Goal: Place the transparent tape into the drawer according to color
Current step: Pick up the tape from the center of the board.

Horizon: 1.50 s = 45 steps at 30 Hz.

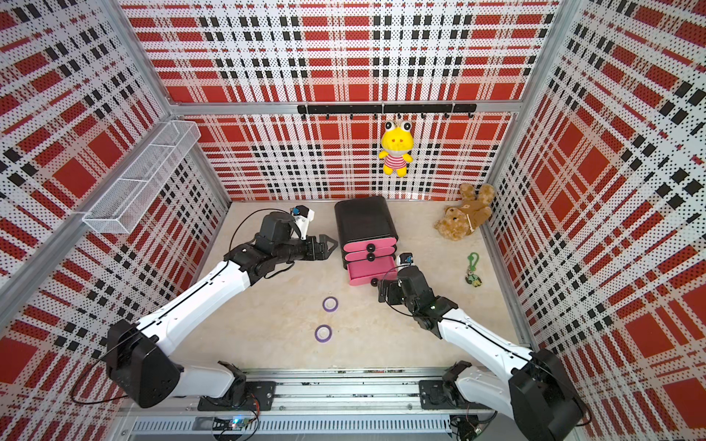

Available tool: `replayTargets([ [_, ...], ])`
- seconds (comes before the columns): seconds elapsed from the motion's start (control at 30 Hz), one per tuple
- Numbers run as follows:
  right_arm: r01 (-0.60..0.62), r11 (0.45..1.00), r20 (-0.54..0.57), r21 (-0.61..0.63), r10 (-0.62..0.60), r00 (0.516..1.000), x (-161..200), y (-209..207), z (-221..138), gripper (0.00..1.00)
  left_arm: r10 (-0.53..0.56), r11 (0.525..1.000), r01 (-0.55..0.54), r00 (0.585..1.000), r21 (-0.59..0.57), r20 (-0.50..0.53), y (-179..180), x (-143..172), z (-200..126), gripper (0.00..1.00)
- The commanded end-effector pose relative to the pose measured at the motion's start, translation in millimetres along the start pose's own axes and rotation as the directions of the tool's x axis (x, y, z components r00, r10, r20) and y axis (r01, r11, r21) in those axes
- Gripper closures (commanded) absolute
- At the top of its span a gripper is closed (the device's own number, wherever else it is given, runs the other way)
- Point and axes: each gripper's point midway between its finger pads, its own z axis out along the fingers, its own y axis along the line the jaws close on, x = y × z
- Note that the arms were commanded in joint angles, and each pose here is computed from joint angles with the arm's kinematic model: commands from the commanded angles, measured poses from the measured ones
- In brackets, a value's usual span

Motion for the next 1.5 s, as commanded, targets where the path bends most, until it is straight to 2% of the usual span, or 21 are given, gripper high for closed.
replayTargets([
  [0.0,0.01,1.0,0.003,-0.029,-0.009,1.0,-13.7,6.1,-13.5,0.0,-0.079,0.991,0.065,0.99,-0.118,-0.117,22.0,48.6,2.9,0.1],
  [0.23,-0.035,0.998,-0.017,-0.054,0.035,0.999,-17.0,-2.5,-28.0,0.0,-0.162,0.976,0.106,0.938,-0.19,-0.307,41.1,129.7,23.5,0.1],
  [0.43,-0.058,0.995,-0.029,-0.078,0.056,0.998,-16.0,-7.0,-34.9,0.0,-0.16,0.969,0.055,0.881,-0.239,-0.445,54.5,173.6,47.2,0.22],
  [0.53,-0.054,0.995,-0.032,-0.08,0.051,0.998,-16.0,-8.1,-37.6,0.0,-0.118,0.962,-0.022,0.865,-0.272,-0.487,59.4,176.9,56.3,0.28],
  [0.6,-0.055,0.995,-0.029,-0.087,0.053,0.998,-16.5,-7.5,-39.5,0.0,-0.099,0.937,-0.098,0.846,-0.336,-0.524,72.6,178.8,58.0,0.32],
  [0.7,-0.058,0.994,-0.033,-0.09,0.055,0.998,-15.3,-8.4,-40.7,0.0,-0.088,0.918,-0.153,0.822,-0.367,-0.562,82.4,181.6,61.7,0.37],
  [0.9,-0.066,0.994,-0.035,-0.09,0.063,0.997,-11.7,-12.3,-42.3,0.0,-0.096,0.908,-0.159,0.823,-0.388,-0.56,87.1,173.5,61.2,0.43],
  [1.17,-0.071,0.993,-0.031,-0.099,0.069,0.997,-12.9,-13.2,-43.6,0.0,-0.122,0.894,-0.163,0.807,-0.417,-0.578,106.9,179.0,57.0,0.45],
  [1.3,-0.073,0.992,-0.03,-0.099,0.071,0.997,-13.0,-14.1,-43.0,0.0,-0.111,0.899,-0.164,0.812,-0.407,-0.573,104.4,171.3,63.7,0.46],
  [1.47,-0.074,0.993,-0.034,-0.094,0.071,0.997,-11.5,-16.0,-43.6,0.0,-0.102,0.907,-0.172,0.796,-0.384,-0.597,101.1,176.0,70.9,0.47],
])
